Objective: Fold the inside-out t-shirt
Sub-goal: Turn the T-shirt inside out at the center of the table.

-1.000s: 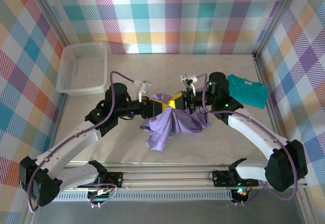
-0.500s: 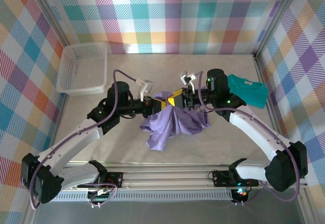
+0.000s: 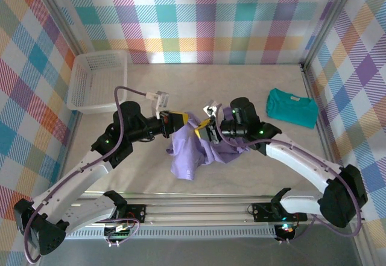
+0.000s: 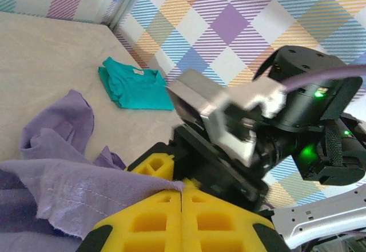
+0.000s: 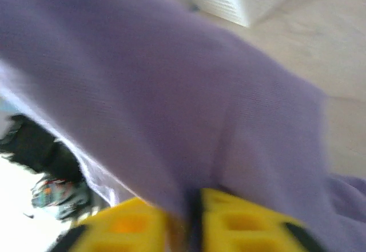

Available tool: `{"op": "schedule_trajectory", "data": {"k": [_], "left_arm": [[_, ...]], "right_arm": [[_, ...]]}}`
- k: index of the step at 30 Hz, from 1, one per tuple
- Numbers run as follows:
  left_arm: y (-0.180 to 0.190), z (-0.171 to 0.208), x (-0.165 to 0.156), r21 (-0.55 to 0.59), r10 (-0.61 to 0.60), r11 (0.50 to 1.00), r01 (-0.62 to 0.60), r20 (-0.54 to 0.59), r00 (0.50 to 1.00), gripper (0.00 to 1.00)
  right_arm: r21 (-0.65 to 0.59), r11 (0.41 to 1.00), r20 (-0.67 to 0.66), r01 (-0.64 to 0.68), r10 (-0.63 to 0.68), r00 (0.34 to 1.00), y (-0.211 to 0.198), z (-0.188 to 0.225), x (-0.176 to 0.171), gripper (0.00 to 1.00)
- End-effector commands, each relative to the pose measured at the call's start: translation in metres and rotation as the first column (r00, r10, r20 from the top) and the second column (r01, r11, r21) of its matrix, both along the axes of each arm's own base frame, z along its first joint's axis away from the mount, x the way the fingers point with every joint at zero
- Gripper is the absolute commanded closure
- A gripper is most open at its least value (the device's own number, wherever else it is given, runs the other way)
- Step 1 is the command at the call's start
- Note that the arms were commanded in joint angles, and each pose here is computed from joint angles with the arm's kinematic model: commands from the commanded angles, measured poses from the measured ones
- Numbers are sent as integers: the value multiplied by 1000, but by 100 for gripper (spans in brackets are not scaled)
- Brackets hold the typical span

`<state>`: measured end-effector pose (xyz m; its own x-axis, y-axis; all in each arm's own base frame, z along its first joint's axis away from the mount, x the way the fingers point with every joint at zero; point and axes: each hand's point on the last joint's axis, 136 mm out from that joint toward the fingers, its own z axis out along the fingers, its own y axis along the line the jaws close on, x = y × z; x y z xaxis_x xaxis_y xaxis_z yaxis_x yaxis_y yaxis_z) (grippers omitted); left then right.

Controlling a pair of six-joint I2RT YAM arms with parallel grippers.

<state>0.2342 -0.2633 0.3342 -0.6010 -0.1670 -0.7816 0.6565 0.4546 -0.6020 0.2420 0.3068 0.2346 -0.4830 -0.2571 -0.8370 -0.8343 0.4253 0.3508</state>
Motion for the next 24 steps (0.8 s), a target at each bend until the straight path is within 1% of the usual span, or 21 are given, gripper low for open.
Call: {"op": "schedule_trajectory", "data": {"k": [1,2,3,6,8,9,10,11,13,15,17,18,20,22,23,24], "left_arm": [[12,16,-11,-10,21,1000,-20,90,996,100],[12,17,-16,-12,3,1000,-2,113,994,100],[9,17,-21,-16,-28,999,31,126,992,100],[-13,3,-41,-7,-180,983,182,116,977,100],[-31,-10,-55,20,-290,957,289,81,954,96],[-36,-12,-59,30,-326,945,325,69,943,94],[-39,-13,-62,39,-352,936,350,64,934,90],[-39,-13,-63,48,-351,936,348,58,935,86],[-34,-7,-61,63,-322,946,318,84,943,80],[-26,1,-61,70,-287,957,280,128,949,71],[-17,3,-56,85,-228,973,217,159,961,61],[-12,2,-52,93,-188,980,174,167,968,56],[4,-4,-35,115,-56,993,38,160,986,47],[22,-18,-14,177,92,977,-118,145,985,42],[31,-26,-3,222,167,955,-196,142,976,39],[42,-36,9,274,245,922,-274,137,960,37]], "right_arm": [[-156,952,55,265,-260,964,-29,-7,41,100],[-167,943,56,289,-283,957,-33,-7,44,100],[-141,949,62,282,-276,959,-30,-2,44,100],[31,973,93,229,-231,969,-14,26,41,100],[112,974,125,198,-212,969,-10,41,42,100],[143,974,139,178,-198,970,-10,47,43,100],[173,974,150,148,-174,973,-9,52,41,100],[192,974,158,123,-154,975,-10,54,42,100],[208,976,151,70,-102,983,-12,55,40,100],[230,973,144,28,-62,988,-15,56,38,100],[266,964,129,20,-57,990,-21,61,39,100],[281,959,115,25,-59,992,-23,63,40,100],[309,951,88,27,-57,994,-28,69,41,100],[332,943,51,34,-54,997,-30,73,42,100],[342,939,36,24,-38,999,-30,75,41,100],[348,937,16,17,-24,1000,-29,76,41,100]]}}
